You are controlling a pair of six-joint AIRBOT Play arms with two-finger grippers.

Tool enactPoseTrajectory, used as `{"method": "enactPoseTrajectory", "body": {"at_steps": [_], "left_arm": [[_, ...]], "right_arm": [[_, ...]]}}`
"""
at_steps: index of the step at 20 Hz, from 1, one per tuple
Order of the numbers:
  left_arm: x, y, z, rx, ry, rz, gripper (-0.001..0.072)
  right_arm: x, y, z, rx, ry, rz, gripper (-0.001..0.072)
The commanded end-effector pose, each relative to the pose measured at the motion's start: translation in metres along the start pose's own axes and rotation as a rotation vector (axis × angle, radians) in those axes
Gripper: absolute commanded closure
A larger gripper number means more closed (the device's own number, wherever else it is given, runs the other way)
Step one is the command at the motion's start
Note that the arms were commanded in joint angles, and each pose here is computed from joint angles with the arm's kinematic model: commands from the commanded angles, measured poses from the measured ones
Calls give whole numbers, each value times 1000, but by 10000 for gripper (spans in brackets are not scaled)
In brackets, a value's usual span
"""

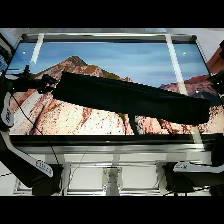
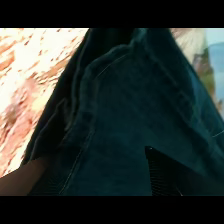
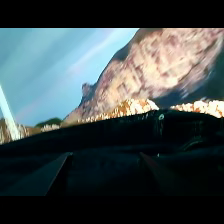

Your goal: Fold the clothes and pants, and hang the long-sleeved shirts on hangers.

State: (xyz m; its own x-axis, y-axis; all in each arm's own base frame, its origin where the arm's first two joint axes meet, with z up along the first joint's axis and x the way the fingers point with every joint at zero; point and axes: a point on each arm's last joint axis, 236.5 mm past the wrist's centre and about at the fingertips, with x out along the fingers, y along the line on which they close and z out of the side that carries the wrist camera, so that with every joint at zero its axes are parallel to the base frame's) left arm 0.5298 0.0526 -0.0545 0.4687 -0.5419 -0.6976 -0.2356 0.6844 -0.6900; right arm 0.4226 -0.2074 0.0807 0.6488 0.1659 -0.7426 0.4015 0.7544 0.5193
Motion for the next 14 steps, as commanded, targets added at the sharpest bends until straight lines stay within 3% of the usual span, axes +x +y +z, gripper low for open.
{"method": "enactPoseTrajectory", "body": {"at_steps": [1, 14], "left_arm": [[-8, 17, -14, 23, 64, 68, 119], [-12, 27, -36, 41, 152, 155, 119]], "right_arm": [[-2, 4, -18, -16, 81, 15, 230], [-2, 5, -23, -23, 99, 20, 231]]}}
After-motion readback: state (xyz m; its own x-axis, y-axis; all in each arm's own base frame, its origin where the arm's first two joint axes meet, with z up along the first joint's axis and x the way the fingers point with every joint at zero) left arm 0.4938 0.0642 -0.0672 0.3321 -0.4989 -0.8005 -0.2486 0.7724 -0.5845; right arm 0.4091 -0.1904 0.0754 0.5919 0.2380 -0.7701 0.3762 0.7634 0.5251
